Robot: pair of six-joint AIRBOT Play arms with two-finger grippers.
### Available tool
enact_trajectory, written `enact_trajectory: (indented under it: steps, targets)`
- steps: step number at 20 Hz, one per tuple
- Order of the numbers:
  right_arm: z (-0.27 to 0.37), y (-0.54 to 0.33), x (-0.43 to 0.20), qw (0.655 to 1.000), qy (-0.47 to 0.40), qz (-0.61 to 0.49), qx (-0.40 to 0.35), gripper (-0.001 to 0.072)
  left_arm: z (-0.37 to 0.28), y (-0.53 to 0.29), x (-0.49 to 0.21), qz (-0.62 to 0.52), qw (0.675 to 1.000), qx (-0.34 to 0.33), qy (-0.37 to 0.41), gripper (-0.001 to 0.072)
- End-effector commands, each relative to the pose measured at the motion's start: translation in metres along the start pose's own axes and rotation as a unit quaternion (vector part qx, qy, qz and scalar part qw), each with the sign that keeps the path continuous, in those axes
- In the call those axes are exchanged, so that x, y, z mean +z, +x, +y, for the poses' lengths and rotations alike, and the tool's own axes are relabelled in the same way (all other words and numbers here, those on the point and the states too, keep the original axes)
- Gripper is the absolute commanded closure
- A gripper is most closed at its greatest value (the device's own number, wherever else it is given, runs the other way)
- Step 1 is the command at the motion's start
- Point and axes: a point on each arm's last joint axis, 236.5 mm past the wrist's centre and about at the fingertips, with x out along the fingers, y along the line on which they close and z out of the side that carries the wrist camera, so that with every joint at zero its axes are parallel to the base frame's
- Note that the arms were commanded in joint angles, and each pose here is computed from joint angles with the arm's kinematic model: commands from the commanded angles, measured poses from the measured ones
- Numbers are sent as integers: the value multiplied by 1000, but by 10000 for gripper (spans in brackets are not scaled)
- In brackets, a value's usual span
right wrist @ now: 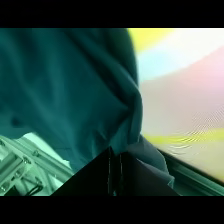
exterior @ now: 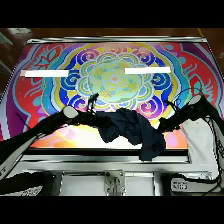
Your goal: Fold the shirts.
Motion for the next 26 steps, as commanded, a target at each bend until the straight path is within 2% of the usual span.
enact_trajectory:
  steps: [1,2,4,7,8,10,11,13,17,22,24,26]
  targets:
    - [58,-102,46,980,-97,-163,-56,657,13,-106,65,-77,989,94,89,656]
    - [86,-145,56,961,-131,-232,-71,657,-1,-152,90,-127,979,107,118,655]
    - [161,-242,58,898,-186,-391,-80,657,-57,-261,135,-271,939,110,181,655]
    - [260,-344,19,793,-232,-562,-43,657,-153,-407,144,-456,848,95,252,654]
    - [280,-360,2,772,-243,-586,-34,657,-176,-434,134,-483,826,91,275,654]
    - [302,-373,-28,754,-249,-607,-26,657,-206,-467,113,-514,796,87,307,654]
    - [306,-372,-38,753,-249,-608,-27,657,-209,-477,104,-521,786,98,317,654]
    - [300,-366,-55,761,-241,-600,-54,657,-189,-481,88,-499,786,161,326,654]
    - [246,-341,-76,806,-177,-544,-150,656,-106,-474,60,-403,827,300,254,654]
    - [181,-257,-87,911,-105,-366,-162,656,-21,-400,30,-250,886,339,194,654]
    - [157,-221,-83,936,-76,-311,-147,657,21,-355,16,-193,907,338,161,654]
    - [135,-191,-70,947,-50,-289,-133,657,41,-314,7,-167,926,310,140,654]
